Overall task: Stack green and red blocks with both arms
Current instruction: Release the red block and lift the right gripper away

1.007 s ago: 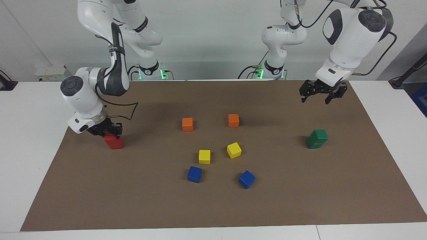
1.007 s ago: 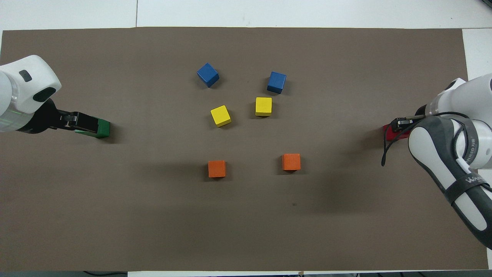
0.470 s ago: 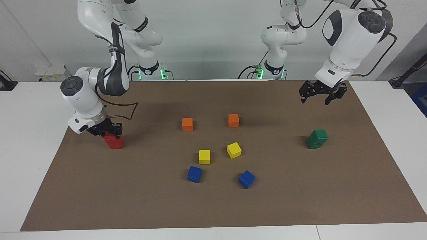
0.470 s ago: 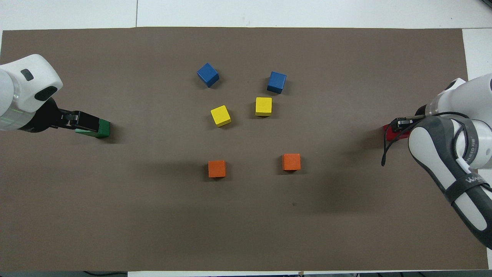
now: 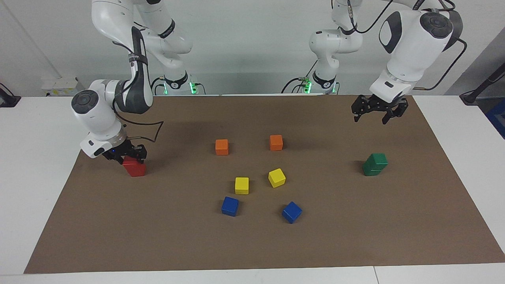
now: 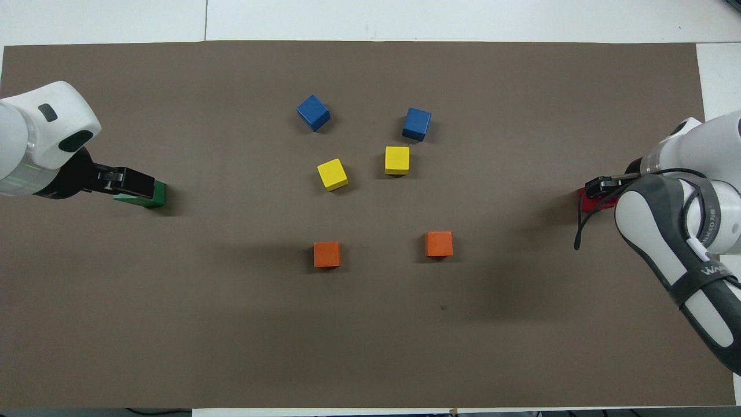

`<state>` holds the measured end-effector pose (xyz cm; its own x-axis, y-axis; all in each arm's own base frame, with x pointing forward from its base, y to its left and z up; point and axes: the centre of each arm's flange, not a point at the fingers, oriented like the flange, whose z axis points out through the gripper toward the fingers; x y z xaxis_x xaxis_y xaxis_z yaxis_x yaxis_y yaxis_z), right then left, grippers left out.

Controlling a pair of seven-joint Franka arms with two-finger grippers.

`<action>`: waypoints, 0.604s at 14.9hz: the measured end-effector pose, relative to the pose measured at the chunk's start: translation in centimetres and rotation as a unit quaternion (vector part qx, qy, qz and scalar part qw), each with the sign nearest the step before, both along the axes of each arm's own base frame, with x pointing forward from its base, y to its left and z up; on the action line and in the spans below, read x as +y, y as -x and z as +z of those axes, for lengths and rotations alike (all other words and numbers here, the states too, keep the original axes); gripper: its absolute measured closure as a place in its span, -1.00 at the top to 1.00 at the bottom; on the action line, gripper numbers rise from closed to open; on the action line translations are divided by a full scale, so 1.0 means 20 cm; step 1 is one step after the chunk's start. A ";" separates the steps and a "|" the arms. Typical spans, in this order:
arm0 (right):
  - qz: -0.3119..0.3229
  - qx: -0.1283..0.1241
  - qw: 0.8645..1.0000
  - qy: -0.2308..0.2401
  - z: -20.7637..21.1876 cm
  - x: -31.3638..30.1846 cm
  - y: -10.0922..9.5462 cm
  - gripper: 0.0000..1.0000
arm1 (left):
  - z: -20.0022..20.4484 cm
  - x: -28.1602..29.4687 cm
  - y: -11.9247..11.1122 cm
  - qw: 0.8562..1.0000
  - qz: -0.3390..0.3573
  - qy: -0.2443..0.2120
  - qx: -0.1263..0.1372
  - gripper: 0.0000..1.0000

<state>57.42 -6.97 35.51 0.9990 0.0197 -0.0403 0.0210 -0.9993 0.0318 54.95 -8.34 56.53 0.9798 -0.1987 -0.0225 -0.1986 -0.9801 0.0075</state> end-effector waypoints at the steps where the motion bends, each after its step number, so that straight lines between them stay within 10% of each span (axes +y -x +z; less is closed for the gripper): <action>1: 0.000 0.000 1.000 0.000 0.00 0.00 0.00 0.60 | 0.00 -0.01 0.00 1.000 -0.001 0.000 0.000 1.00; 9: -0.013 -0.012 1.000 0.001 0.05 0.02 -0.03 1.00 | 0.00 -0.02 0.00 1.000 -0.004 0.000 -0.001 1.00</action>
<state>58.06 -6.63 36.52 0.9999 -0.0054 -0.0157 -0.0048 -0.9994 0.0345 54.90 -8.73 56.58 0.9784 -0.2056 -0.0215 -0.2055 -0.9786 0.0074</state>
